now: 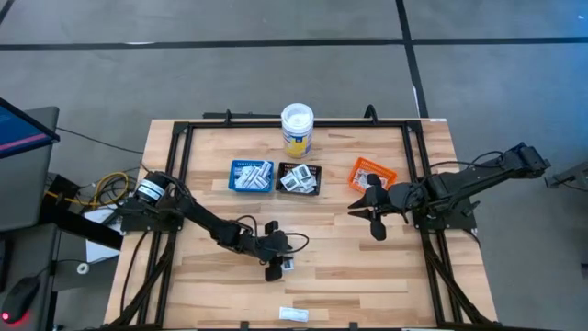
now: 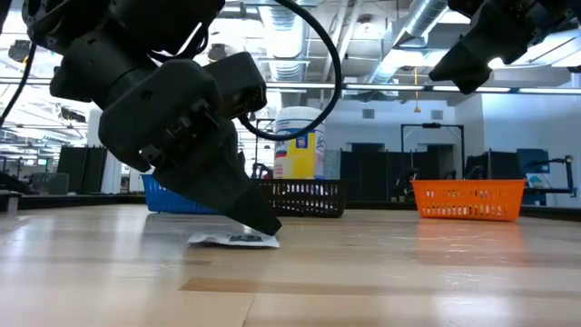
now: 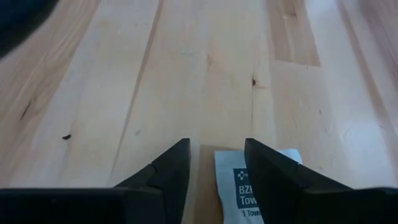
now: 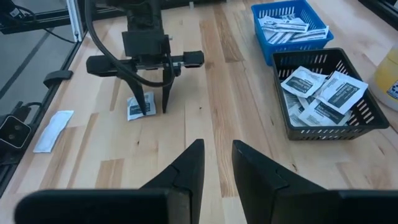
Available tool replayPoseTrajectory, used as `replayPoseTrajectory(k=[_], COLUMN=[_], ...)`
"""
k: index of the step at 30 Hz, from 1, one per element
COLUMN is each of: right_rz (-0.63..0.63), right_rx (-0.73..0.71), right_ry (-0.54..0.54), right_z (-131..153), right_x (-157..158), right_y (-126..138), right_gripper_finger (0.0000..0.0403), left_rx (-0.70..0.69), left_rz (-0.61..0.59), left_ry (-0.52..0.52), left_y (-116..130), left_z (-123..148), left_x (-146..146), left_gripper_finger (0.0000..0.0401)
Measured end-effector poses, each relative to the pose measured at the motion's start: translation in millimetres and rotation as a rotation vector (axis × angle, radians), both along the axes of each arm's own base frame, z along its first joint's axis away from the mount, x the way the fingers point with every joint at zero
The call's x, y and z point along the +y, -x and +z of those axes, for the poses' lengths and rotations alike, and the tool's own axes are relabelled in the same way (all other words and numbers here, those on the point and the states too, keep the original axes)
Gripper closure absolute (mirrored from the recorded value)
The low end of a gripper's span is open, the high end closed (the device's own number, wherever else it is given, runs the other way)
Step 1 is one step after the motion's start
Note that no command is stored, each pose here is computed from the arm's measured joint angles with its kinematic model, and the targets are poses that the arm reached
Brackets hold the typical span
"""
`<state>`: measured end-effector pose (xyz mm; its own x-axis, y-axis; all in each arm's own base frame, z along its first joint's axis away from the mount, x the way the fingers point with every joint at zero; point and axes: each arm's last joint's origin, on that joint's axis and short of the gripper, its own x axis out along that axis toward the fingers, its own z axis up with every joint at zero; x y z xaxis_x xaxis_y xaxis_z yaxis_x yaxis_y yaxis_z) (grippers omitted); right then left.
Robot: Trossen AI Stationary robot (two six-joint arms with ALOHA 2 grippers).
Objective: Pick & Place First Aid Supplies
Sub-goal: Put the black towelette pack into the black bin
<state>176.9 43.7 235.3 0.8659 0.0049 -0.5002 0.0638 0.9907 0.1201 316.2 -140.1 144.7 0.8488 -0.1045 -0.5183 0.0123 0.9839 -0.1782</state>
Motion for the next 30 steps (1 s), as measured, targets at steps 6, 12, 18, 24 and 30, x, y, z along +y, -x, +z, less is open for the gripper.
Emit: replayPoseTrajectory(k=[6, 12, 18, 24, 30], right_rz=[0.0, 0.0, 0.0, 0.0, 0.0], right_rx=[0.0, 0.0, 0.001, 0.001, 0.001], right_ry=[0.0, 0.0, 0.0, 0.0, 0.0], right_z=[0.0, 0.0, -0.1, -0.2, -0.2], right_x=[0.0, 0.0, 0.0, 0.0, 0.0], right_y=[0.0, 0.0, 0.0, 0.0, 0.0], right_gripper_finger=[0.0326, 0.0326, 0.0326, 0.0326, 0.0326], left_rx=[0.013, 0.013, -0.004, -0.04, -0.072], left_rz=[-0.001, 0.003, 0.033, 0.061, 0.061], left_ry=[-0.008, -0.009, -0.025, -0.03, -0.076], left_y=[-1.7, -2.0, -2.3, -3.5, -5.0], left_z=[-7.1, -6.4, -6.4, -4.9, -3.4], left_x=[-0.6, 1.0, 1.0, 1.1, 2.2], left_gripper_finger=[0.0281, 0.0375, 0.0394, 0.0396, 0.0396])
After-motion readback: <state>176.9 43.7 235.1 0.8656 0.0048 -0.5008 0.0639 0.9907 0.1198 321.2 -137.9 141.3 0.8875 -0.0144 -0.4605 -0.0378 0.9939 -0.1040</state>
